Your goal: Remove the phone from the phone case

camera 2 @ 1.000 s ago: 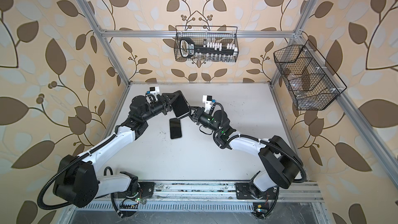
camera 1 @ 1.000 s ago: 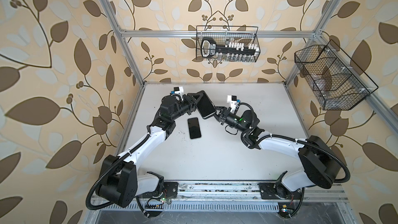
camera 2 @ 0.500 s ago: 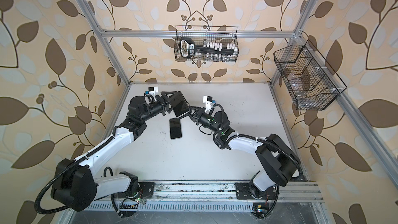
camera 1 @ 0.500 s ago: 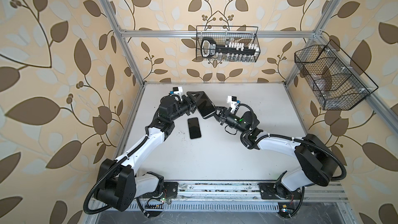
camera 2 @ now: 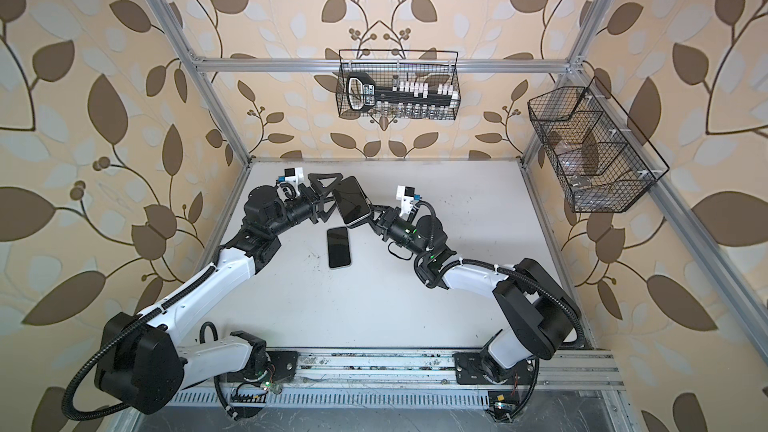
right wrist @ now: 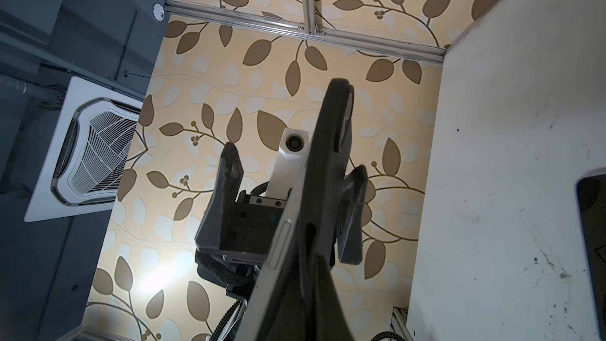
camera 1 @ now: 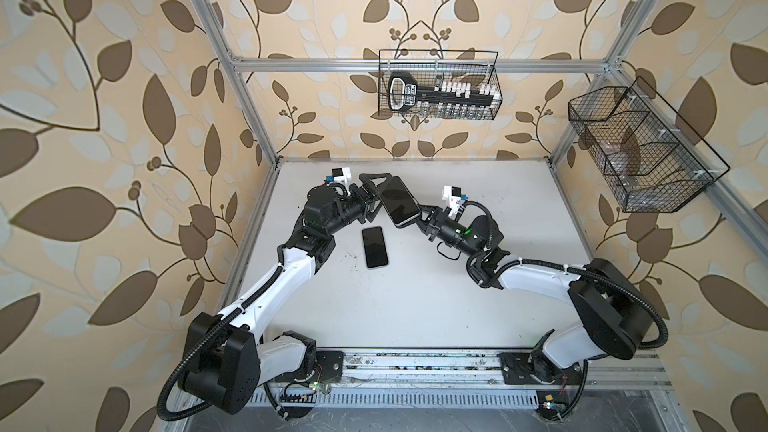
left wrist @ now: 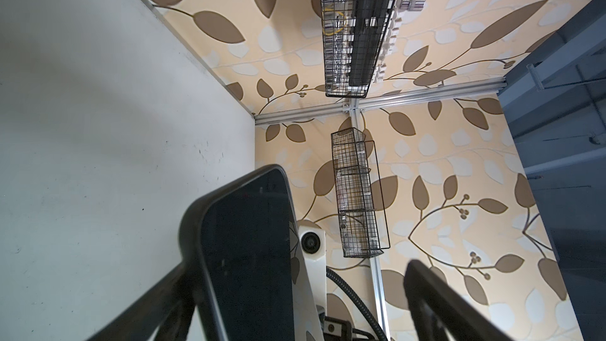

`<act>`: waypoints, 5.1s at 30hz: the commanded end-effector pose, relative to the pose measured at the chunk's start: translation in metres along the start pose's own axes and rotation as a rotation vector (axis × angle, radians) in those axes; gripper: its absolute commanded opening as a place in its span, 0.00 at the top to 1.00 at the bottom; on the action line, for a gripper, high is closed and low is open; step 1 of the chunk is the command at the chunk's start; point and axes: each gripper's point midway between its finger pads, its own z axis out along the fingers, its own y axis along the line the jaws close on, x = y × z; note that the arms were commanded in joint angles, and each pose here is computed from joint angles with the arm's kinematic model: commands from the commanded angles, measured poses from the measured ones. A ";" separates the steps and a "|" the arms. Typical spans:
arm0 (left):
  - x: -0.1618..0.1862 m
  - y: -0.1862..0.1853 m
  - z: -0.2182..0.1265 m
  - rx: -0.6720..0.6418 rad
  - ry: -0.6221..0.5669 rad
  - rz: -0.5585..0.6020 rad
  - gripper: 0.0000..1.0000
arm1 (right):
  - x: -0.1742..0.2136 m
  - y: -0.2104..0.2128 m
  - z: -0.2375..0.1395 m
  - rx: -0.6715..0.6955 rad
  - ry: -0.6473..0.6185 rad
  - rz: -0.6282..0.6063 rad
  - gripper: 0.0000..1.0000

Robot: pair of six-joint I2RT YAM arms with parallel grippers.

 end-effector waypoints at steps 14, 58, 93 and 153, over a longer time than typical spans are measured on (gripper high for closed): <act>0.029 -0.049 -0.059 -0.108 0.043 -0.042 0.01 | -0.033 0.044 -0.019 -0.119 -0.101 -0.062 1.00; 0.090 -0.082 -0.003 -0.011 0.095 -0.280 0.01 | -0.061 0.055 -0.033 -0.118 -0.233 -0.163 1.00; 0.091 -0.119 0.008 0.103 0.090 -0.223 0.01 | -0.051 0.055 -0.029 -0.154 -0.232 -0.133 1.00; 0.103 -0.087 0.020 0.052 0.100 -0.189 0.01 | -0.048 0.057 -0.031 -0.176 -0.238 -0.105 1.00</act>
